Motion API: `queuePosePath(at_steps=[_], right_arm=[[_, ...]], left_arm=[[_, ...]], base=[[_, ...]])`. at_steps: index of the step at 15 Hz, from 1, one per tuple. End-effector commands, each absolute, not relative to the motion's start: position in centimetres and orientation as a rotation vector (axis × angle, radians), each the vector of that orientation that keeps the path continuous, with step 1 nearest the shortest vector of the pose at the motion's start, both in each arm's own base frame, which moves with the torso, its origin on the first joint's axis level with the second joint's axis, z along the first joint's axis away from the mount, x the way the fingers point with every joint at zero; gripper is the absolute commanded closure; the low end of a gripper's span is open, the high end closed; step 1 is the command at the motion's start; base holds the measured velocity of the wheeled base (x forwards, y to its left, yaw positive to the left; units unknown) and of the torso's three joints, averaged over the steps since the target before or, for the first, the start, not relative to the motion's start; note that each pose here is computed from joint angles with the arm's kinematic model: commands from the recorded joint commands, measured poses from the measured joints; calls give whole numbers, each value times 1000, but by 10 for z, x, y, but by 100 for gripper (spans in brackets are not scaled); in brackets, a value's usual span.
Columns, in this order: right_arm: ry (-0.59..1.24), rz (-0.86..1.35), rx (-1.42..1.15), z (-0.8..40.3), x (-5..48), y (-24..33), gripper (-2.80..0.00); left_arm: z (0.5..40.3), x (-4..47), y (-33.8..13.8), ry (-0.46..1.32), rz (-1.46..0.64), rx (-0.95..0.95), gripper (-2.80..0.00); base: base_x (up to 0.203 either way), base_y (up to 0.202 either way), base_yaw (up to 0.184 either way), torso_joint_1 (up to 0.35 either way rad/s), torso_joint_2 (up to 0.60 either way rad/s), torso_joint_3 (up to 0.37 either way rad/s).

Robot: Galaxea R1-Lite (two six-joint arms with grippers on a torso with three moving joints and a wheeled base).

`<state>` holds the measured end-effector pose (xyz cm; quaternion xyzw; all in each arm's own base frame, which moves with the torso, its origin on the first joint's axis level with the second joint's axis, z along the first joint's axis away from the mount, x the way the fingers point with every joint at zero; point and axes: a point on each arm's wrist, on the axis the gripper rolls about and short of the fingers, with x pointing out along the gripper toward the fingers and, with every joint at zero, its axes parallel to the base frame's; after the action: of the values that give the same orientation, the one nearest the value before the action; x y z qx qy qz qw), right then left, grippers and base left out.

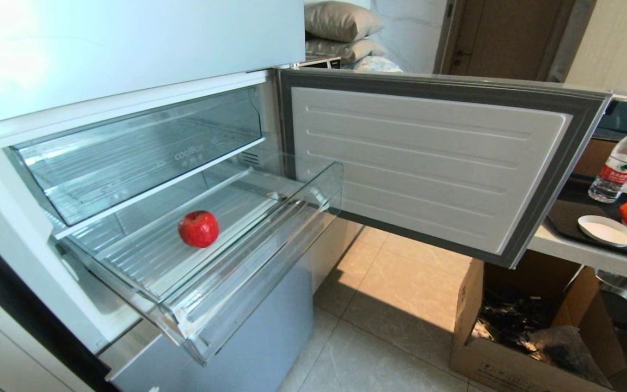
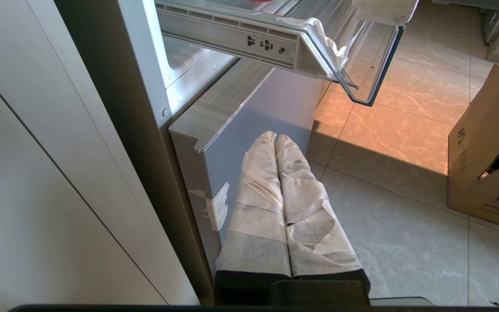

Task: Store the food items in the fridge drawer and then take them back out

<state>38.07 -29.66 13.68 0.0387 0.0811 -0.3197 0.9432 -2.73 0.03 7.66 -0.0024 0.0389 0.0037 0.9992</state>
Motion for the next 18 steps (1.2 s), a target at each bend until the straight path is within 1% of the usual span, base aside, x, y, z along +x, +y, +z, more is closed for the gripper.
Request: queuePosePath(at_steps=[1, 7, 14, 18], right_arm=[[166, -656, 82, 128, 385, -303, -280], [133, -646, 79, 119, 401, -314, -280], [127, -613, 79, 112, 411, -313, -280], [111, -582, 80, 115, 414, -313, -280]], left_arm=[[76, -27, 0, 78, 8, -6, 0], [76, -27, 0, 78, 8, -6, 0], [76, -27, 0, 78, 8, -6, 0], [76, -27, 0, 78, 8, -6, 0]], base=[[0, 0, 0, 0, 0, 0], [0, 0, 0, 0, 0, 0], [0, 0, 0, 0, 0, 0], [0, 0, 0, 0, 0, 0]])
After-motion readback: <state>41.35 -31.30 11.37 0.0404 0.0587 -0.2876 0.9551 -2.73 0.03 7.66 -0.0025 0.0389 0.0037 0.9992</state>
